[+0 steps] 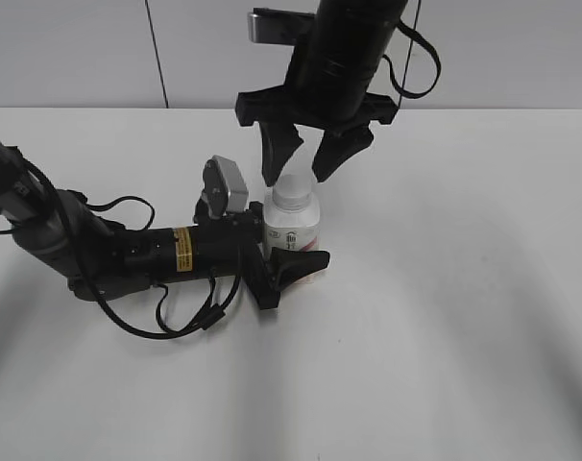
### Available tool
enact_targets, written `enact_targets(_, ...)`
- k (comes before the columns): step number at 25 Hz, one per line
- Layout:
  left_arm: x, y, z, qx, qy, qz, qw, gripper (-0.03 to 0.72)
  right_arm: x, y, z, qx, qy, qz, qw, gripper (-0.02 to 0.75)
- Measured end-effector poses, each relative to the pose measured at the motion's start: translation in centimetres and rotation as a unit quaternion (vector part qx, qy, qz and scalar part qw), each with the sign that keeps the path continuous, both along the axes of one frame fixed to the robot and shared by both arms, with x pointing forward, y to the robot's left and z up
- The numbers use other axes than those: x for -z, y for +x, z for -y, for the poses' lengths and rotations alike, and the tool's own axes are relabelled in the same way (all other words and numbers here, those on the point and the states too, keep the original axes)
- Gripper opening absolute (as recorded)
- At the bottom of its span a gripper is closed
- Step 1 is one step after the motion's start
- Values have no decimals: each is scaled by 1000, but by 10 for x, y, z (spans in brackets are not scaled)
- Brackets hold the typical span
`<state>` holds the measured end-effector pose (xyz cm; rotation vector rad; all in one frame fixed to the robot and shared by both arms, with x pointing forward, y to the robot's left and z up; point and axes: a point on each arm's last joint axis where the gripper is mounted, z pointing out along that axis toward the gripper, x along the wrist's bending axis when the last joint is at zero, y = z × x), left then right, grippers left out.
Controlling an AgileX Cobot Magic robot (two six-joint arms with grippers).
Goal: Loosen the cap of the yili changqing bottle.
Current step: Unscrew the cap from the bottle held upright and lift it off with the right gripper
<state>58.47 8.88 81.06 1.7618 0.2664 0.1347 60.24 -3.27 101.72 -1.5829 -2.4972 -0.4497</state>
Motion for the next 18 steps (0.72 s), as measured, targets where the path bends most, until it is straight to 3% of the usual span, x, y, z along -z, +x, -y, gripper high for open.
enact_targets(6, 0, 0, 0, 0, 0, 0, 1000, 449, 1, 2, 3, 53, -16, -6, 998, 493)
enact_targets(18, 0, 0, 0, -1, 0, 0, 1000, 449, 5, 3, 0, 76, -7, -19, 997, 493)
